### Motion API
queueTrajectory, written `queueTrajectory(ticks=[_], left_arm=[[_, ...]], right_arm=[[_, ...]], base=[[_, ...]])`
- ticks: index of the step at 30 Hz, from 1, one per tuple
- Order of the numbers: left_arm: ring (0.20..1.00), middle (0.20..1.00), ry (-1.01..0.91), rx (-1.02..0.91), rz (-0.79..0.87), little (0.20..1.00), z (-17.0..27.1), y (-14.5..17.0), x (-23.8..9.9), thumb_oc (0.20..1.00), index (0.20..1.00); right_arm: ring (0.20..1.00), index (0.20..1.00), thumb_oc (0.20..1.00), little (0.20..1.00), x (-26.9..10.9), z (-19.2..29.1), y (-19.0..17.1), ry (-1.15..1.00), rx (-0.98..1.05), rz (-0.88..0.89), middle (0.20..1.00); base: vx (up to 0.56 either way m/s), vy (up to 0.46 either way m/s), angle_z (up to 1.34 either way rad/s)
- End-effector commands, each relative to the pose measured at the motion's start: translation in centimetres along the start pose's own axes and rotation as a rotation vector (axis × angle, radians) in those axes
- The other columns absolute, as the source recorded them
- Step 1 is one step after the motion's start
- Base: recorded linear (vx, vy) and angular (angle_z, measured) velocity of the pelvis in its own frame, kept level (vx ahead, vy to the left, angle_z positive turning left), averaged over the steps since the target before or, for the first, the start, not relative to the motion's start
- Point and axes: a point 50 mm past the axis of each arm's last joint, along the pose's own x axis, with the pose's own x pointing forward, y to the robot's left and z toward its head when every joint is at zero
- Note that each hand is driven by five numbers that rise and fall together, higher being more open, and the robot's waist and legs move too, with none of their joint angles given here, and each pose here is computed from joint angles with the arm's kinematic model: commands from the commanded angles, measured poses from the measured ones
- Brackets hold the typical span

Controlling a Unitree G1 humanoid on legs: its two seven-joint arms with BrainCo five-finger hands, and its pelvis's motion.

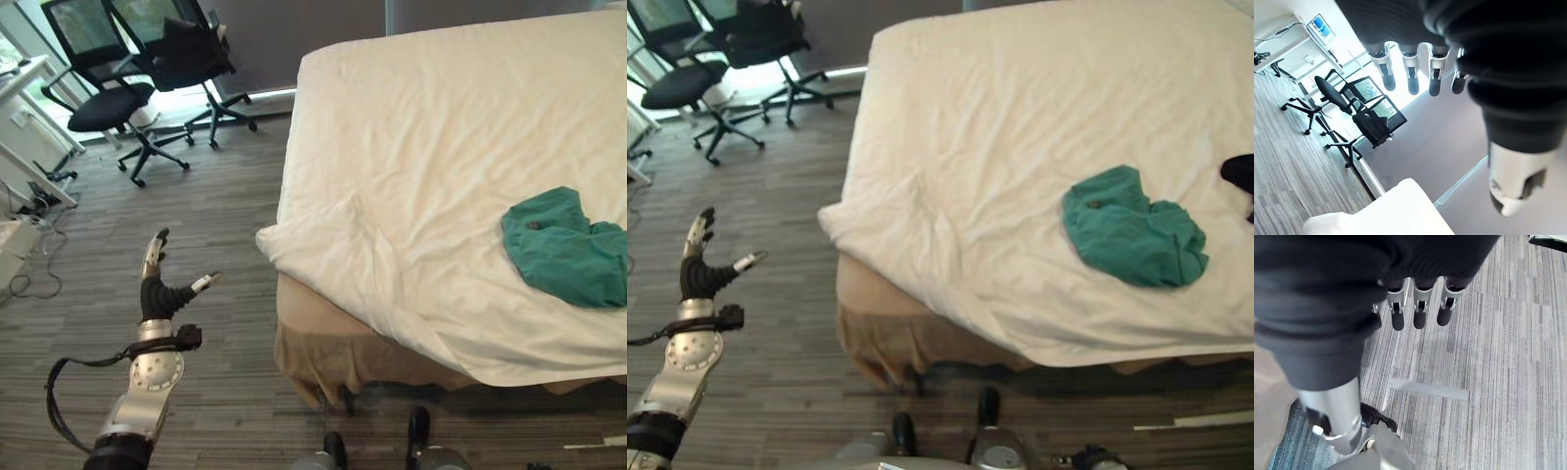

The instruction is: Tidy up the quilt and then pick up the clothes from the bed and put them into the laundry hamper.

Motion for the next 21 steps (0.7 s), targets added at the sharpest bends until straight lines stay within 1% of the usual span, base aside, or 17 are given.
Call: queueTrajectory(ticks=[1,3,4,6,8,10,11,14,15,17,18,19,20,21], left_arm=[[1.000,1.000,0.036,-0.056,-0.032,1.000,0.2,-0.5,1.5,1.000,1.000],[1.000,1.000,0.064,-0.024,-0.060,1.000,0.4,-1.7,2.6,1.000,1.000],[1.000,1.000,0.084,0.012,-0.073,1.000,0.8,-2.3,4.2,1.000,1.000],[1.000,1.000,0.097,0.012,-0.072,1.000,1.0,-2.4,5.2,1.000,1.000],[1.000,1.000,0.125,0.069,-0.069,1.000,1.2,-2.7,7.4,1.000,1.000],[1.000,1.000,0.136,0.089,-0.068,1.000,1.3,-2.7,8.3,1.000,1.000],[1.000,1.000,0.145,0.109,-0.055,1.000,1.7,-2.6,9.5,1.000,1.000],[1.000,1.000,0.178,0.152,-0.057,1.000,2.2,-2.5,11.1,1.000,1.000],[1.000,1.000,0.196,0.180,-0.062,1.000,2.3,-2.4,11.6,1.000,1.000],[1.000,1.000,0.219,0.335,-0.111,1.000,2.6,-2.6,12.6,1.000,1.000],[1.000,1.000,0.212,0.352,-0.111,1.000,2.7,-2.6,12.7,1.000,1.000],[0.937,0.937,0.216,0.513,-0.172,0.937,2.7,-2.8,13.1,0.937,0.937],[0.376,0.376,0.216,0.619,-0.216,0.376,2.6,-3.0,13.1,0.376,0.376],[0.200,0.200,0.224,0.691,-0.255,0.200,2.3,-3.2,13.1,0.200,0.200]], right_arm=[[1.000,1.000,1.000,1.000,0.0,2.2,0.9,-0.056,-0.018,0.020,1.000],[1.000,1.000,1.000,1.000,-0.1,2.5,1.2,-0.076,-0.034,0.027,1.000],[1.000,1.000,1.000,1.000,-0.2,3.2,1.2,-0.111,-0.054,0.025,1.000],[1.000,1.000,1.000,1.000,-0.2,3.9,1.1,-0.137,-0.059,0.021,1.000],[1.000,1.000,1.000,1.000,-0.5,5.9,0.8,-0.203,-0.072,0.013,1.000],[1.000,1.000,1.000,1.000,-0.6,6.9,0.6,-0.234,-0.073,0.010,1.000],[1.000,1.000,1.000,1.000,-0.8,8.1,0.3,-0.271,-0.070,0.006,1.000],[1.000,1.000,1.000,1.000,-1.1,9.6,0.0,-0.312,-0.065,-0.003,1.000],[1.000,1.000,1.000,1.000,-1.2,10.1,-0.1,-0.326,-0.063,-0.005,1.000],[1.000,1.000,1.000,1.000,-1.6,11.6,-0.5,-0.362,-0.060,-0.009,1.000],[1.000,1.000,1.000,1.000,-1.6,11.7,-0.5,-0.364,-0.059,-0.010,1.000],[1.000,1.000,1.000,1.000,-1.8,12.3,-0.8,-0.378,-0.064,-0.021,1.000],[1.000,1.000,1.000,1.000,-1.9,12.6,-1.1,-0.382,-0.069,-0.029,1.000],[1.000,1.000,1.000,1.000,-1.9,12.7,-1.3,-0.384,-0.074,-0.034,1.000]], base=[[0.05,0.008,-0.16],[0.01,0.002,-0.11],[-0.07,-0.001,-0.04],[-0.15,0.004,-0.11],[-0.23,0.015,-0.38],[-0.14,0.018,-0.35],[-0.12,0.024,-0.34],[-0.11,0.039,-0.24],[-0.11,0.061,-0.17],[-0.10,0.066,-0.11],[-0.07,0.079,-0.06],[-0.07,0.098,-0.09],[-0.07,0.117,-0.09],[-0.04,0.117,-0.05]])
